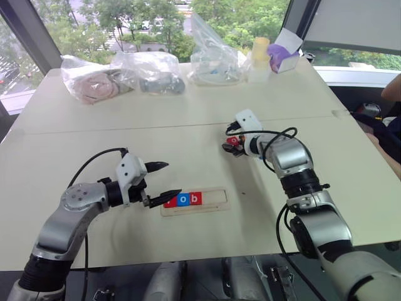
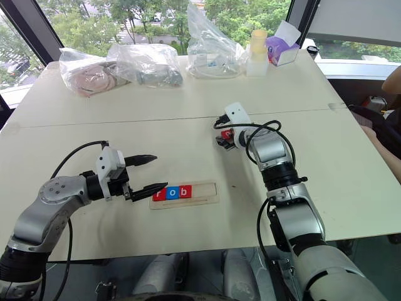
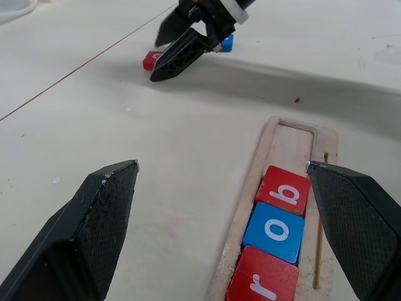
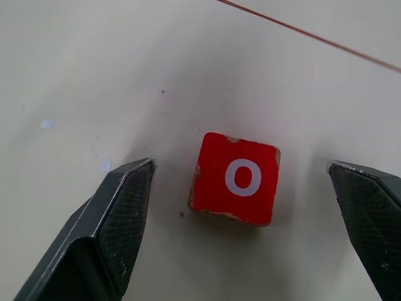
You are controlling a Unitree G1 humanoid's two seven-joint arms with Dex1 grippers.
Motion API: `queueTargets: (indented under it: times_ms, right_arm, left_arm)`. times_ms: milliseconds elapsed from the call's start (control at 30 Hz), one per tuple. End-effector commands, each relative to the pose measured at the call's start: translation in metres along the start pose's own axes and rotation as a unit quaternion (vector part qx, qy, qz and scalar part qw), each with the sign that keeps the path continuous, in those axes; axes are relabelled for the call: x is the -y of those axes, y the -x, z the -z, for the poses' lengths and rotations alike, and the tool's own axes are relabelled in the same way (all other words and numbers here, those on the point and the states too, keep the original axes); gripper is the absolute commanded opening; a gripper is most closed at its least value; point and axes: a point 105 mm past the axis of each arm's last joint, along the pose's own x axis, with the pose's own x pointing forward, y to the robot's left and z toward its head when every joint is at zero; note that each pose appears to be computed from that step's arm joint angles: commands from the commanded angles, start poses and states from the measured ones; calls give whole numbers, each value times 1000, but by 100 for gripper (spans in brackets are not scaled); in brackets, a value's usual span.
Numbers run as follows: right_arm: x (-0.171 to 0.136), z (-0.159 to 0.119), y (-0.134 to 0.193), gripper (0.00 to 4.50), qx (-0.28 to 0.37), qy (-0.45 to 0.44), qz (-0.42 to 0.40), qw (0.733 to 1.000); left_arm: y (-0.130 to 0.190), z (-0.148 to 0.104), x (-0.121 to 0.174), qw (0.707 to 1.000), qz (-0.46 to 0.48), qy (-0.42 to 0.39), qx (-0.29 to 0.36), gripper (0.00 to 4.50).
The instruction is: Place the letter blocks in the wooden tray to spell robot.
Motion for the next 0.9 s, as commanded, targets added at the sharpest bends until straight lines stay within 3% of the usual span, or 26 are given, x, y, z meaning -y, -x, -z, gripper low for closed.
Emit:
queueTargets:
  times_ms: [33, 233, 400, 533, 667, 900]
  right_arm:
    - [-1, -11, 2, 397, 11, -26, 0, 1000]
    - [-16, -10, -1, 112, 6, -46, -12, 999]
    - [-16, -3, 22, 114, -6, -37, -2, 999]
    - [-25, 29, 73, 114, -47, -48, -11, 998]
    - [-25, 63, 104, 114, -53, -52, 3, 997]
    - [-27, 90, 123, 114, -39, -99, 38, 994]
  left_arm:
    - [1, -9, 1, 1000, -1, -17, 11, 450]
    - [0, -10, 0, 1000, -1, -19, 12, 450]
    - [-2, -9, 4, 1000, 8, -16, 16, 450]
    - [-5, -10, 7, 999, 17, -10, 29, 450]
    - [-9, -11, 9, 999, 29, -8, 37, 450]
    - [-17, -13, 7, 998, 50, -6, 43, 450]
